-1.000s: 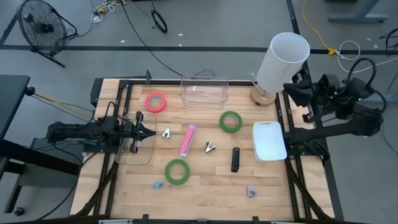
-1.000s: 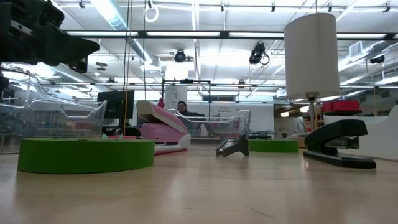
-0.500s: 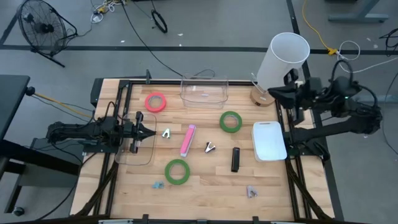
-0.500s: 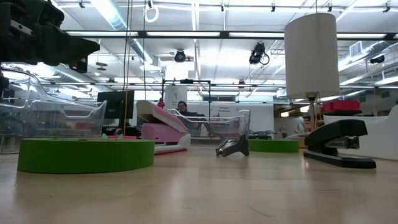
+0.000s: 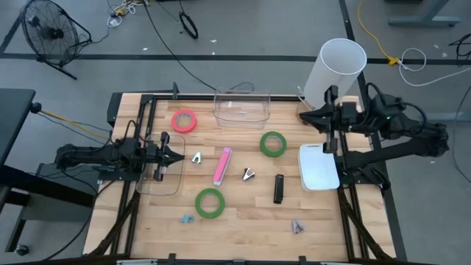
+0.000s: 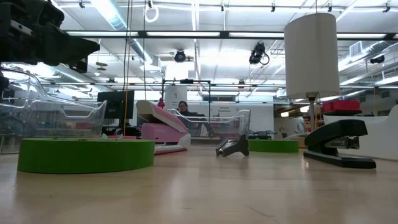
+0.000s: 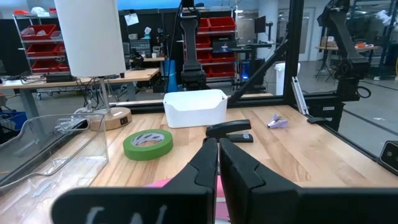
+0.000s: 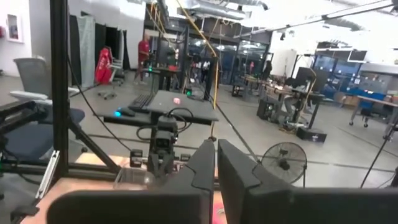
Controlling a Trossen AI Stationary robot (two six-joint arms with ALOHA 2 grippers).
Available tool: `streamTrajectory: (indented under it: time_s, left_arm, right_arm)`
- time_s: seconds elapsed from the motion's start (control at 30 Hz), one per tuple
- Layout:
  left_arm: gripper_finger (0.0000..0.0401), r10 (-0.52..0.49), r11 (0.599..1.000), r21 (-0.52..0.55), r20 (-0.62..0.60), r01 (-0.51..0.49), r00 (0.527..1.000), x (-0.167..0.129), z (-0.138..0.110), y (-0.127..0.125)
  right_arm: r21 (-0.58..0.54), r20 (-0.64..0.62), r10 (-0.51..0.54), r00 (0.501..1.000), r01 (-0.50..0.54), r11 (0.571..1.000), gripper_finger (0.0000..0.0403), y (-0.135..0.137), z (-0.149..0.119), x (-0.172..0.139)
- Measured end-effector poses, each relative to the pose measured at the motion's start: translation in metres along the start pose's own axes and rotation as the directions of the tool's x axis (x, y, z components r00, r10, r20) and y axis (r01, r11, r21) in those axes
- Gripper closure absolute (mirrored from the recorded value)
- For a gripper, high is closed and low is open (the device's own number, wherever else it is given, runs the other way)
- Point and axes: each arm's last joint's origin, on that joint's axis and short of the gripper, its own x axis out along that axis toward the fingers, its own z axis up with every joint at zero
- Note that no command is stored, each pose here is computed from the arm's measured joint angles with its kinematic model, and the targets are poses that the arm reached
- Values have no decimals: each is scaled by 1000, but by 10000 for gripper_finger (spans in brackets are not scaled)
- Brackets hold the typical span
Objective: Pick and place Stapler, Stapler remover, tape
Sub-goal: Put the black stapler into the top transparent bin
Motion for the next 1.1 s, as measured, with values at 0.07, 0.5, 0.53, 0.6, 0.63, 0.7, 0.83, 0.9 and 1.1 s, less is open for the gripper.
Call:
streamTrajectory:
  time_s: [0.07, 0.5, 0.53, 0.6, 0.63, 0.7, 0.83, 0.9, 1.1]
  left_arm:
    - [383, 0, 1000, 0, 0, 0, 1000, 0, 0, 0]
    - [383, 0, 1000, 0, 0, 0, 1000, 0, 0, 0]
    - [383, 0, 1000, 0, 0, 0, 1000, 0, 0, 0]
    - [383, 0, 1000, 0, 0, 0, 1000, 0, 0, 0]
    - [383, 0, 1000, 0, 0, 0, 1000, 0, 0, 0]
    - [383, 0, 1000, 0, 0, 0, 1000, 0, 0, 0]
    - [383, 0, 1000, 0, 0, 0, 1000, 0, 0, 0]
    - [383, 0, 1000, 0, 0, 0, 1000, 0, 0, 0]
    - [383, 0, 1000, 0, 0, 0, 1000, 0, 0, 0]
  right_arm:
    - [13, -14, 8, 1000, -8, 1000, 383, 1, -2, 3]
    - [220, -197, 253, 947, -209, 953, 383, 15, -30, 33]
    - [224, -221, 261, 940, -212, 951, 383, 16, -33, 36]
    - [228, -260, 268, 928, -211, 951, 383, 18, -39, 42]
    - [225, -278, 271, 922, -211, 951, 383, 19, -42, 45]
    - [217, -306, 276, 911, -215, 952, 383, 20, -47, 50]
    - [189, -348, 282, 894, -228, 955, 383, 23, -56, 61]
    - [182, -365, 284, 887, -232, 956, 383, 24, -59, 66]
    - [181, -415, 270, 869, -212, 960, 383, 27, -71, 79]
